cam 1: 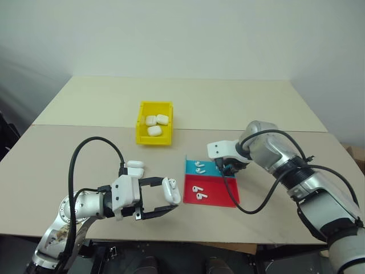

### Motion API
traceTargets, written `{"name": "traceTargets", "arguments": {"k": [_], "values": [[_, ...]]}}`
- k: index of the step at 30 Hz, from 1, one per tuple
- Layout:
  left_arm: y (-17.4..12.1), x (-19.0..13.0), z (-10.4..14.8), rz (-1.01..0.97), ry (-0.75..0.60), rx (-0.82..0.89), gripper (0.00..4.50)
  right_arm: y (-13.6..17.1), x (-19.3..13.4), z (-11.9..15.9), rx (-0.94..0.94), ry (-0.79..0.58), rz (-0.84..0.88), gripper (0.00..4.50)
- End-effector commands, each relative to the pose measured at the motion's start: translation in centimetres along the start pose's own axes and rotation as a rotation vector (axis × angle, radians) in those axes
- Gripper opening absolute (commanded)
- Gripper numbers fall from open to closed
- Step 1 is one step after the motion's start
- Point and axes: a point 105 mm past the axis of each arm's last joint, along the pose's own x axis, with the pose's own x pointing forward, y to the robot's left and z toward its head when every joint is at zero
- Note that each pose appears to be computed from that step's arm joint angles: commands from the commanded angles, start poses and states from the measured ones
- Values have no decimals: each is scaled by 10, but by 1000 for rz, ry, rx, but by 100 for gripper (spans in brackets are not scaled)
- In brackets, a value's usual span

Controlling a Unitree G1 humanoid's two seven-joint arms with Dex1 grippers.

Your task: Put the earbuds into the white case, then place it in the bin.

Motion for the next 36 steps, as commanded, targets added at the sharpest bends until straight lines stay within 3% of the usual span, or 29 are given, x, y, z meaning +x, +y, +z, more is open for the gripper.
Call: {"name": "traceTargets", "arguments": {"k": [1, 25, 29, 36], "values": [[0, 0, 8, -13, -16, 42, 275, -2, -7, 7, -24, -27, -25, 180], [2, 1, 8, -2, -18, 50, 275, -2, -5, 7, -44, -21, -30, 180], [2, 1, 8, -2, -17, 49, 275, -2, -4, 6, -48, -19, -34, 95], [1, 1, 8, -3, -13, 49, 275, -3, -4, 5, -51, -20, -44, 95]]}}
